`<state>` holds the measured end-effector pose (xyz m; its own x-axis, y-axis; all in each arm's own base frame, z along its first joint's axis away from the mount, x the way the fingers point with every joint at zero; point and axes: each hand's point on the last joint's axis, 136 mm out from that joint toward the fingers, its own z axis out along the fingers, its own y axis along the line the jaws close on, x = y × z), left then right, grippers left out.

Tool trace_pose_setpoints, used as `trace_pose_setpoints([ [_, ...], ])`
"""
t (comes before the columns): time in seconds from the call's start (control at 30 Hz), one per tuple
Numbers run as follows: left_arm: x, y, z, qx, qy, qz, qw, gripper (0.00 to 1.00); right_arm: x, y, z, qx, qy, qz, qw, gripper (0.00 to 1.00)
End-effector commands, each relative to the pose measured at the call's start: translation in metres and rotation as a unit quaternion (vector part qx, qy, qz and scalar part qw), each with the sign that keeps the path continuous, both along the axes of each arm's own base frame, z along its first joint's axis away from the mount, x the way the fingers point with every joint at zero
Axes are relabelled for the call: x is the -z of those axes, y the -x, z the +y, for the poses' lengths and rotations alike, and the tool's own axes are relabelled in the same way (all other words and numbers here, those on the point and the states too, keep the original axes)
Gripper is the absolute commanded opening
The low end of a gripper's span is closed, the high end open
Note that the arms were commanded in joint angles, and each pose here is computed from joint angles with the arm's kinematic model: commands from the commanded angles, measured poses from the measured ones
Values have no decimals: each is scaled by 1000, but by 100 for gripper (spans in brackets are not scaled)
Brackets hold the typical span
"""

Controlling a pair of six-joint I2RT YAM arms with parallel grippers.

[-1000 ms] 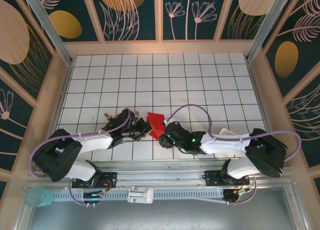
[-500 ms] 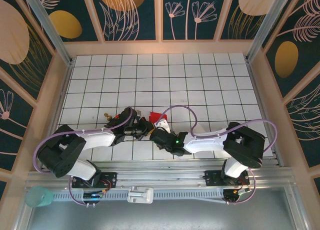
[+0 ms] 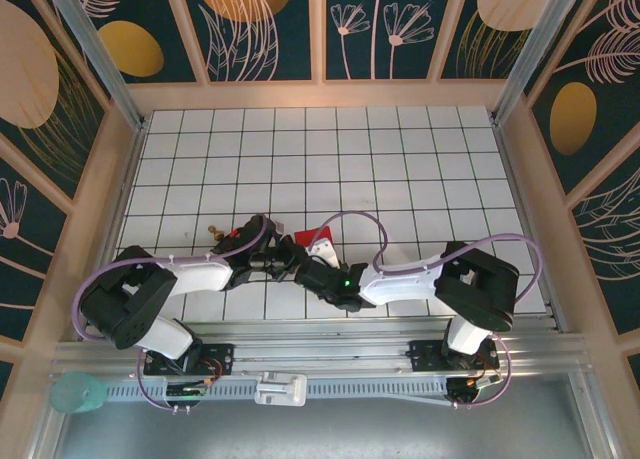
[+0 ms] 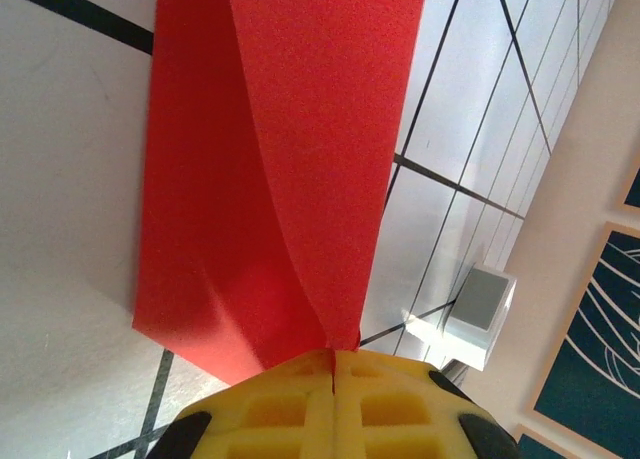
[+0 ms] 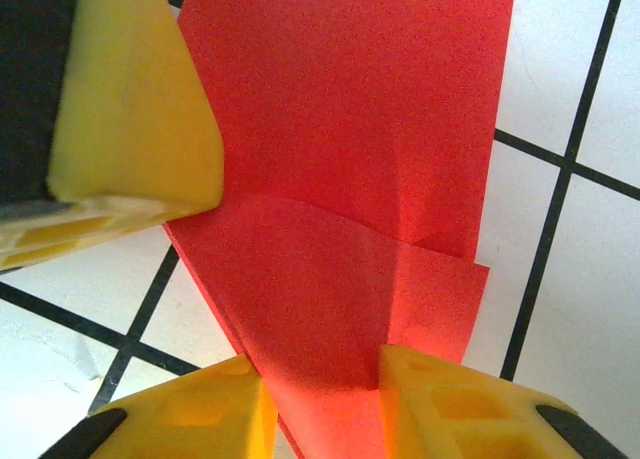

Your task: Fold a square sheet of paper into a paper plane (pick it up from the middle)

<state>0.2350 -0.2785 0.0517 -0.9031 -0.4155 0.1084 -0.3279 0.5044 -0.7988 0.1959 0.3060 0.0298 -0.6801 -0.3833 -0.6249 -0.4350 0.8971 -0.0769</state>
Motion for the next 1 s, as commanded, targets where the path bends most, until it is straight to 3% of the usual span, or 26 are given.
trace_pose_setpoints([
  [0.0, 6, 9, -3, -10, 1, 66, 998, 0, -2, -6, -4, 14, 24, -19, 999, 32],
  [0.5, 7, 10, -3, -2, -5, 65, 998, 0, -8, -3, -4, 8, 32, -30, 999, 39],
  [0.97, 10, 11, -2, 1, -8, 65, 998, 0, -9, -4, -6, 14, 44, -41, 998, 32],
])
